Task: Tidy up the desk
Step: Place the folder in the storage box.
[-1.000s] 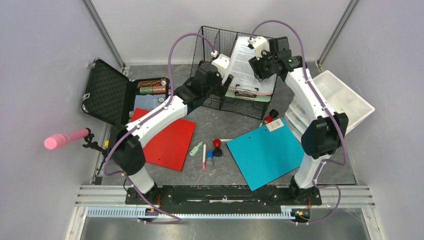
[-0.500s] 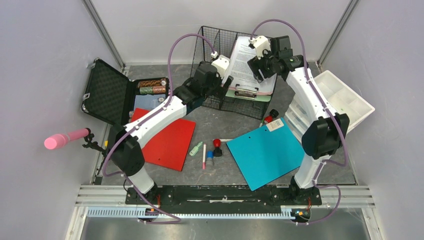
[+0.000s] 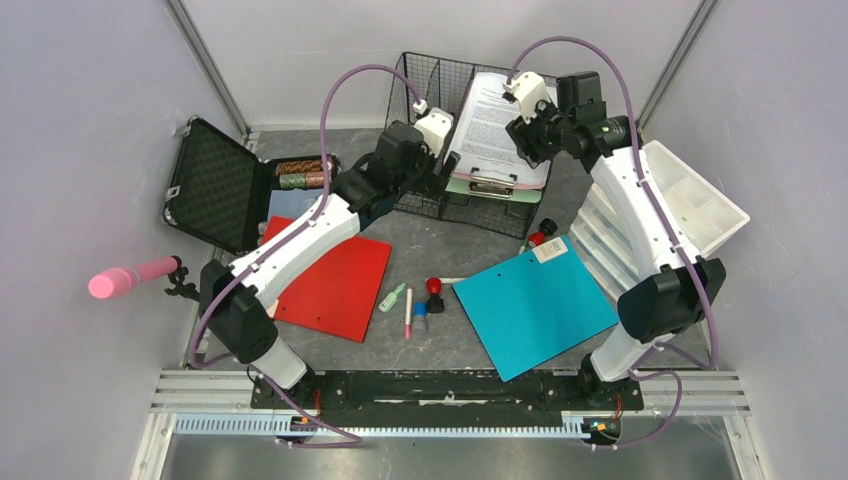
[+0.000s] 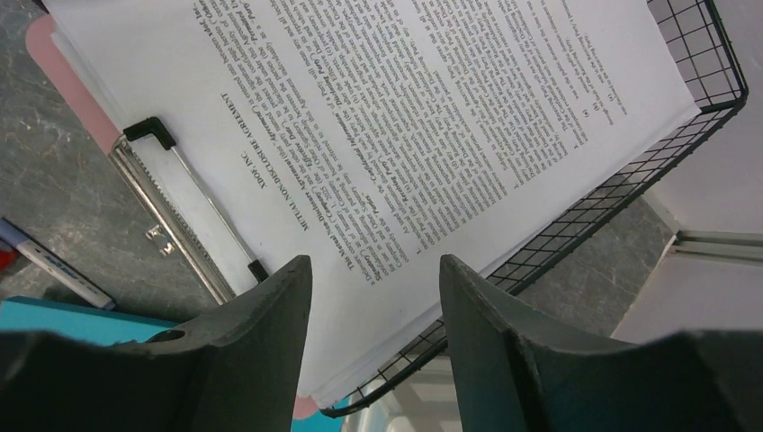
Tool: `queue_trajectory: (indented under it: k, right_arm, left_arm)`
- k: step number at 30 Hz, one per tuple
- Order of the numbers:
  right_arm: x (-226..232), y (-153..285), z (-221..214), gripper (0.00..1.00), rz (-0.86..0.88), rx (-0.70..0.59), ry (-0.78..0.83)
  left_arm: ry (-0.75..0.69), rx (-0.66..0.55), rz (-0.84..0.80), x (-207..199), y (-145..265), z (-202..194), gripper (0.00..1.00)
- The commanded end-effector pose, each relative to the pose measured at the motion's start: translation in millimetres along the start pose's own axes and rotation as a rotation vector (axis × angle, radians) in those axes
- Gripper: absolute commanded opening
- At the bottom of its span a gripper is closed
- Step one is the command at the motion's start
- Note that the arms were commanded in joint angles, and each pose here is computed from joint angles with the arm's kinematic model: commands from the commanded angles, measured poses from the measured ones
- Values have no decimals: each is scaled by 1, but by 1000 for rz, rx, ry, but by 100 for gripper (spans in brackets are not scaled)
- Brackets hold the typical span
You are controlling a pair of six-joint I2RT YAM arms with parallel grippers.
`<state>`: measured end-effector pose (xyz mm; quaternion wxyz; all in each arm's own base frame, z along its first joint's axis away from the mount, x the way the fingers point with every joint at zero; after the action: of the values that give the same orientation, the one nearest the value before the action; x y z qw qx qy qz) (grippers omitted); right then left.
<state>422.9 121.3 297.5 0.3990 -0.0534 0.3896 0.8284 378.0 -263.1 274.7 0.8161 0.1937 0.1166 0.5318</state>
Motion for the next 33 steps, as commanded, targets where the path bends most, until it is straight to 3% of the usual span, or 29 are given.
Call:
queue_trajectory:
  k: [1, 17, 33]
  right_arm:
    - [6, 18, -7, 59, 20, 37, 115]
    - [28, -3, -53, 50, 94, 309, 376]
    - [43, -25, -81, 44, 154, 393, 392]
  left_arm:
    - [16, -52, -10, 5, 21, 18, 100]
    - [5, -39, 8, 10, 24, 16, 100]
    - [16, -38, 19, 18, 29, 14, 100]
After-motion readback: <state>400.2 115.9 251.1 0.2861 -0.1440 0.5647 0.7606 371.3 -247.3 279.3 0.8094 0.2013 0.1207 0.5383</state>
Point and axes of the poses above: each gripper's point midway between its finger pads, its own y axis back along the fingers, its own x axis along the line the jaws close on, z = x × y, the point moved 2 cm from there along y, back along the fingers, and after that the axes turned 11 degrees about y, right-handed, at the moved point
